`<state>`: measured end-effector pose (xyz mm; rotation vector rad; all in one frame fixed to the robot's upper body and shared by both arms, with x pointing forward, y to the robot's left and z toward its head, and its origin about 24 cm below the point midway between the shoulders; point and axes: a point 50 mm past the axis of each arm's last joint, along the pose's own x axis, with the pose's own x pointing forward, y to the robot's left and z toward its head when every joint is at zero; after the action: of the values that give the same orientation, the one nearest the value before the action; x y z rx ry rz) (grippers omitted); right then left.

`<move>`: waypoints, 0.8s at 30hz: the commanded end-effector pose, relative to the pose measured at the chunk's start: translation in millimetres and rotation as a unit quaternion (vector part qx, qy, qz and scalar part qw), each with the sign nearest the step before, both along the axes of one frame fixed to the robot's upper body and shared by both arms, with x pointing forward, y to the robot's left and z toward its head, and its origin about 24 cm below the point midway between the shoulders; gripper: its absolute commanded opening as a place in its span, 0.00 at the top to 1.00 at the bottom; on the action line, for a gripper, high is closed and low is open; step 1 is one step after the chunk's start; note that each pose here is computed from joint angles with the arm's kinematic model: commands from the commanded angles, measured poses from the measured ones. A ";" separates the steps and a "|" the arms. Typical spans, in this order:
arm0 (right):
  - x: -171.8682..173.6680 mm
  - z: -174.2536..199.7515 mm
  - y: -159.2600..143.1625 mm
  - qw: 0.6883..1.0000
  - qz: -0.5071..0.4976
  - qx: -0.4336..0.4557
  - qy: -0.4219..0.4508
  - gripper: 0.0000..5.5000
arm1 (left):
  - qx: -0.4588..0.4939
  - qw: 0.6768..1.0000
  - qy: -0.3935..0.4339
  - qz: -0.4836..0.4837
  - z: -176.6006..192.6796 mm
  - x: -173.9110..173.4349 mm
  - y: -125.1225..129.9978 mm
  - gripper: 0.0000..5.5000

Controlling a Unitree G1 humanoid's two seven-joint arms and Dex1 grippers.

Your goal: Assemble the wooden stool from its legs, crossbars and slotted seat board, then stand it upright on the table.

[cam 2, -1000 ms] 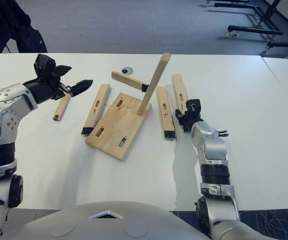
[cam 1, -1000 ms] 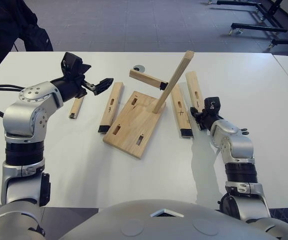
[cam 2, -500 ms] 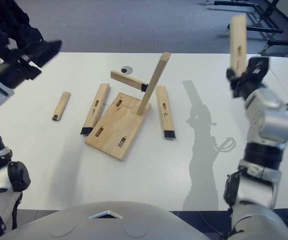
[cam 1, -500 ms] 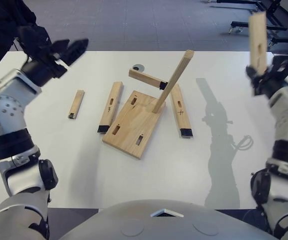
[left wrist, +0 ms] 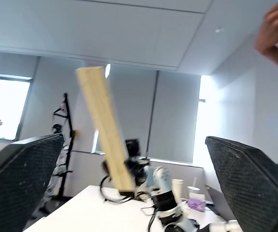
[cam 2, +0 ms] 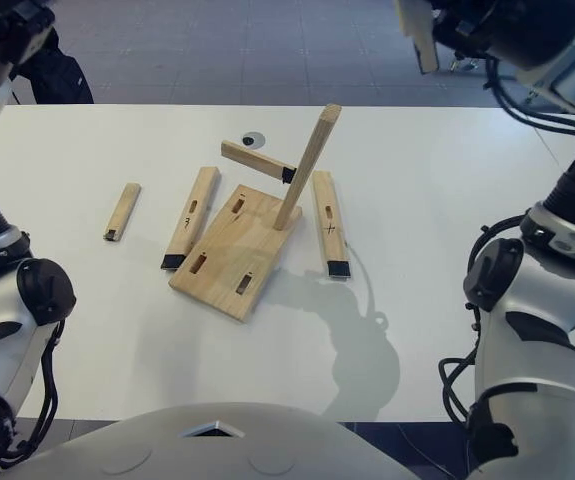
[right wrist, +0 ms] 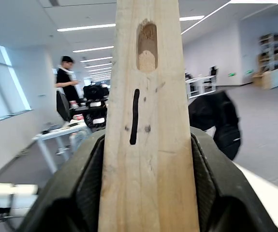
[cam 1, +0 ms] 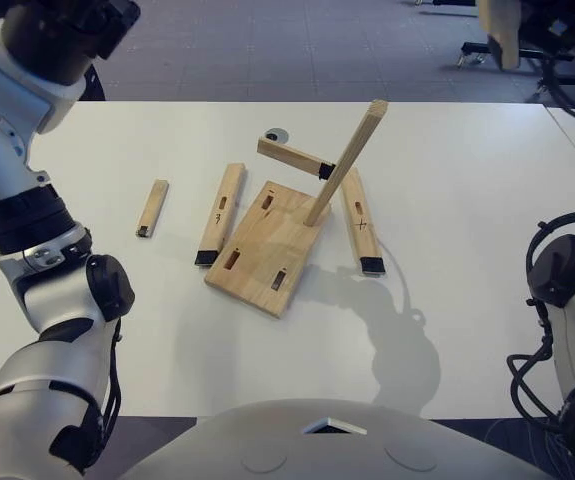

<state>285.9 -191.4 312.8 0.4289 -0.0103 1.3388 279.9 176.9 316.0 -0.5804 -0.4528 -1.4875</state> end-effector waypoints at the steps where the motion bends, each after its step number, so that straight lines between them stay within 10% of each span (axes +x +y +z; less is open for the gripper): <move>1: -6.4 -2.9 30.0 0.996 0.090 0.007 0.020 0.63 | 0.016 1.000 -0.003 -0.025 1.2 0.6 -19.2 0.03; 24: -27.3 -35.8 70.3 0.998 0.045 -0.030 -0.023 0.63 | 0.022 0.991 0.124 -0.044 -19.2 11.2 -39.8 0.08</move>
<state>257.9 -120.5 279.2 0.3488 0.0076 1.4453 291.7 139.6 303.6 -0.7263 -0.2741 -1.4590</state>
